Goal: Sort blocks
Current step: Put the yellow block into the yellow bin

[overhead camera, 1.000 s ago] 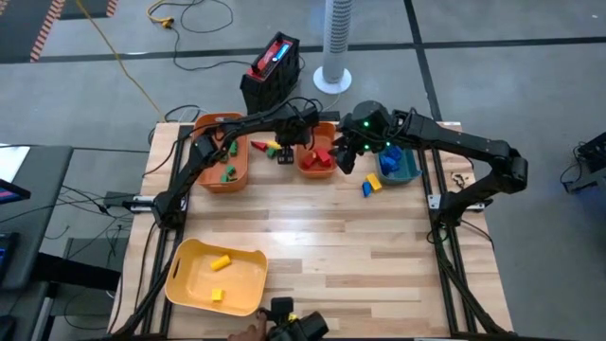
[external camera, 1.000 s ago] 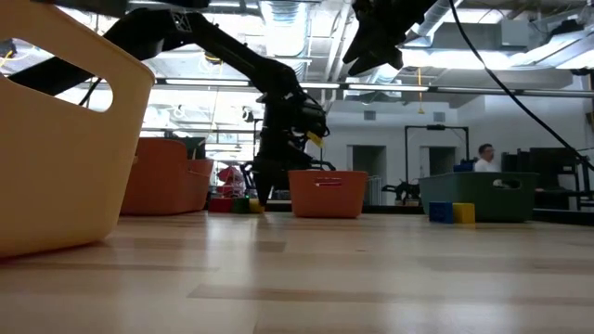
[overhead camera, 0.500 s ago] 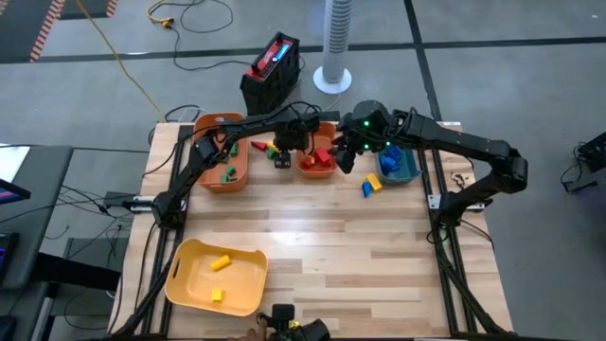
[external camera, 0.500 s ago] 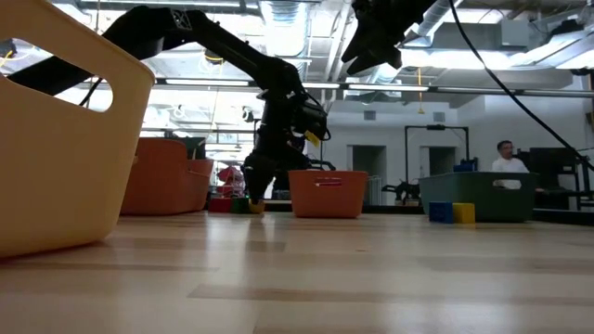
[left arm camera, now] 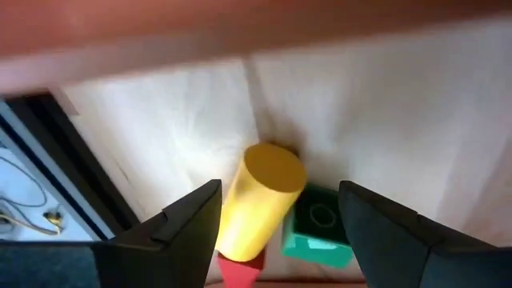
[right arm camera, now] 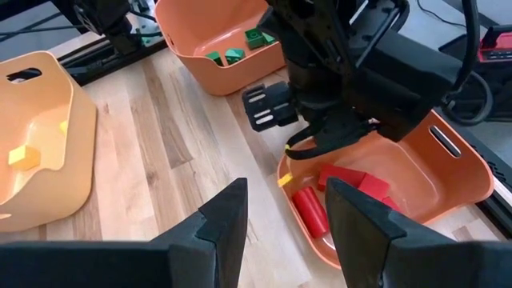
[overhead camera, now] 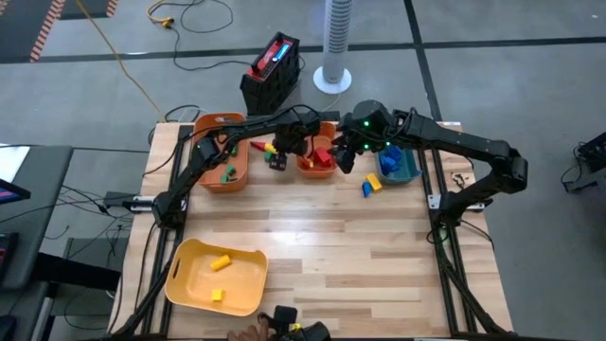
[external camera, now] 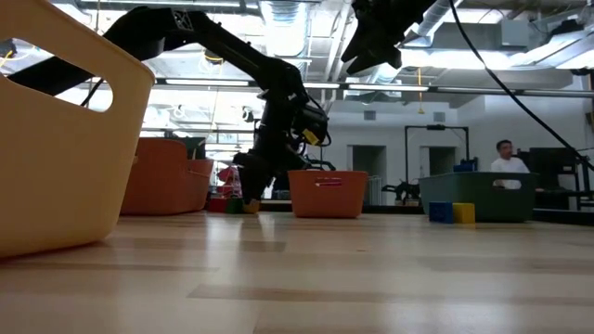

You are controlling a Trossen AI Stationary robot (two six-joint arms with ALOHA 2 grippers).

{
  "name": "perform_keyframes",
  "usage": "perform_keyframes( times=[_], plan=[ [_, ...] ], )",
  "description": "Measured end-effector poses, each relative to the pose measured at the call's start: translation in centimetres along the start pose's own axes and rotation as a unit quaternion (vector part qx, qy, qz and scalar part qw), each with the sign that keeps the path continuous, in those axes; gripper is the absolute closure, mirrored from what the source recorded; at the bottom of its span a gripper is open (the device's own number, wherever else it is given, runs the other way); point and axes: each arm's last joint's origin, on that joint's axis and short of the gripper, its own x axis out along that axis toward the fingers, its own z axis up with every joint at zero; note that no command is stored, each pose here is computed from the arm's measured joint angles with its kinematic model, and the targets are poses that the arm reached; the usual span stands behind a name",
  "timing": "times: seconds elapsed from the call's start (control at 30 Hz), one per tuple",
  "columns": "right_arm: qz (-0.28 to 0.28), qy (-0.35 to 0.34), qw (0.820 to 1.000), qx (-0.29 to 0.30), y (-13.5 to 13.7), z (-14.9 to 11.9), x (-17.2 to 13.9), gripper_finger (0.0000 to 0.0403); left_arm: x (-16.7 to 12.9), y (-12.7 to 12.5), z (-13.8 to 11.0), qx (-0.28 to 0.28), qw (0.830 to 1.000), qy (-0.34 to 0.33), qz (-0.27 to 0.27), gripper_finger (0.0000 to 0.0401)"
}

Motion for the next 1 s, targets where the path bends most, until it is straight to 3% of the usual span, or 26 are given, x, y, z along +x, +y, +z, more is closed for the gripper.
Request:
perform_keyframes(
  times=[0.23, 0.63, 0.83, 1.0],
  plan=[
    [-0.002, -0.005, 1.000, 0.002, -0.2, 0.1, 0.0, 0.0223, -0.1, -0.4, -0.3, -0.031, 0.999, 0.019, -0.014, 0.0156],
    [-0.002, -0.005, 1.000, 0.001, -0.1, 0.1, 0.0, 0.0223, 0.2, -0.4, 0.2, -0.009, 1.000, -0.008, -0.018, 0.0160],
    [-0.001, -0.005, 1.000, 0.001, -0.1, 0.1, 0.0, 0.0223, 2.1, -1.5, 0.1, 0.005, 0.999, 0.033, -0.023, 0.0163],
    [-0.001, -0.005, 1.000, 0.001, -0.1, 0.1, 0.0, 0.0223, 2.3, -2.2, 0.3, 0.017, 0.998, 0.059, 0.002, 0.0163]
  ],
)
